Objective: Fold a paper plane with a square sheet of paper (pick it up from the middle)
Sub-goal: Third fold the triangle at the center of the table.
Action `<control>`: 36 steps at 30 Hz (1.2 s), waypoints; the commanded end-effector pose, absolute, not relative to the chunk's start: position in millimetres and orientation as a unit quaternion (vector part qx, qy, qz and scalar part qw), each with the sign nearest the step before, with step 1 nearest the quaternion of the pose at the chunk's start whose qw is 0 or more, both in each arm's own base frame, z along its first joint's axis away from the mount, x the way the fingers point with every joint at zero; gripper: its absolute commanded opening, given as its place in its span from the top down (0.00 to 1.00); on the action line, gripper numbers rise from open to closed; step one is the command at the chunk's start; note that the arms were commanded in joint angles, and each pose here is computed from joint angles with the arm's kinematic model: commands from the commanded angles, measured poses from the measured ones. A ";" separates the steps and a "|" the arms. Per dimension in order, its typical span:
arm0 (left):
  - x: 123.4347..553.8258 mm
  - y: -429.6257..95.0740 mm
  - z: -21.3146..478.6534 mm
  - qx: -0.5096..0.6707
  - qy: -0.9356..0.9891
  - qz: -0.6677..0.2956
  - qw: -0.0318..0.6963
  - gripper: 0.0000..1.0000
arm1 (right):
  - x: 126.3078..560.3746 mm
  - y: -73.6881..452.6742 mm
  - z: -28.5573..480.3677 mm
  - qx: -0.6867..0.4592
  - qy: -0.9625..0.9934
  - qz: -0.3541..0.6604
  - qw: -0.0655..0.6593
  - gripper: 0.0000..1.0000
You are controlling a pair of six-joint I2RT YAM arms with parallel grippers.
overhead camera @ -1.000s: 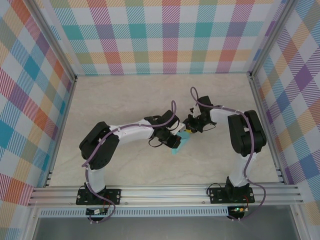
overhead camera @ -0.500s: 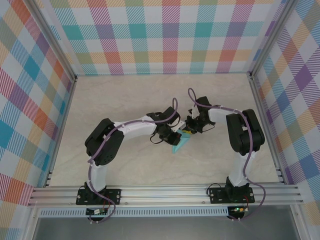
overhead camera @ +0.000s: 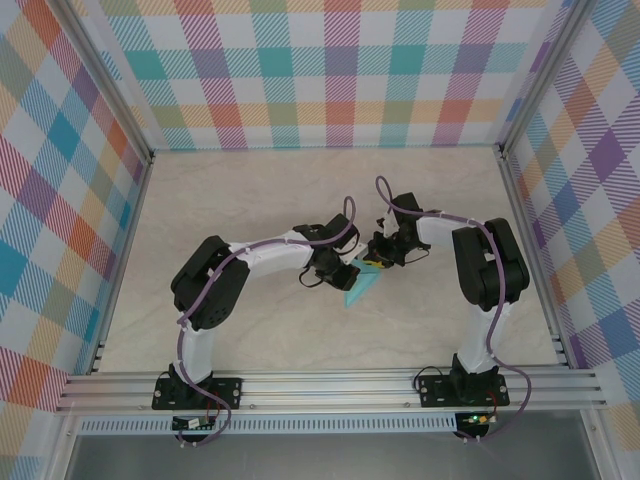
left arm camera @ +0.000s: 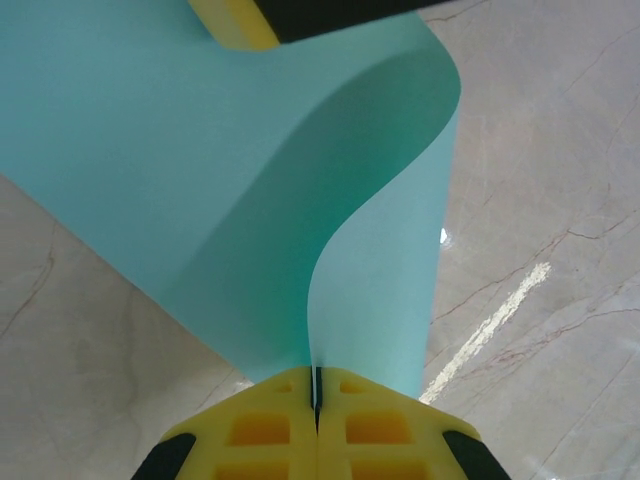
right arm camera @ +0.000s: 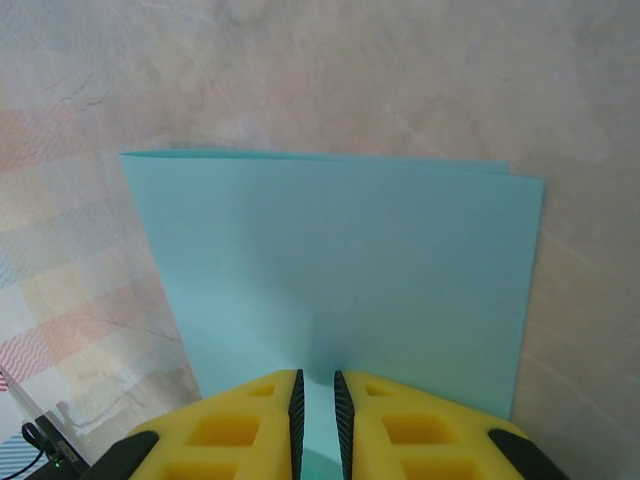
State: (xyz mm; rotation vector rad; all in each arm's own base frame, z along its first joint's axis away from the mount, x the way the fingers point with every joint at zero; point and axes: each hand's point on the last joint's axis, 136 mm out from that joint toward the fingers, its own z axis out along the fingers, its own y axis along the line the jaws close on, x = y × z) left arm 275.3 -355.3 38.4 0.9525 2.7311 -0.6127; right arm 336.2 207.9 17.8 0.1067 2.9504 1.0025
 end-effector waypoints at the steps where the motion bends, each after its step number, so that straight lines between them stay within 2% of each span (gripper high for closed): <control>1: 284.3 -350.1 35.6 0.317 0.924 -0.195 0.089 0.99 | 329.6 202.3 4.9 0.037 0.954 0.298 -0.006 0.80; 31: 283.3 -343.9 11.6 0.313 0.930 -0.176 0.070 0.97 | 328.2 204.4 6.3 0.044 0.950 0.308 -0.007 0.79; 36: 279.8 -339.7 7.1 0.316 0.931 -0.172 0.065 0.97 | 335.5 204.9 24.3 0.054 0.945 0.321 0.015 0.79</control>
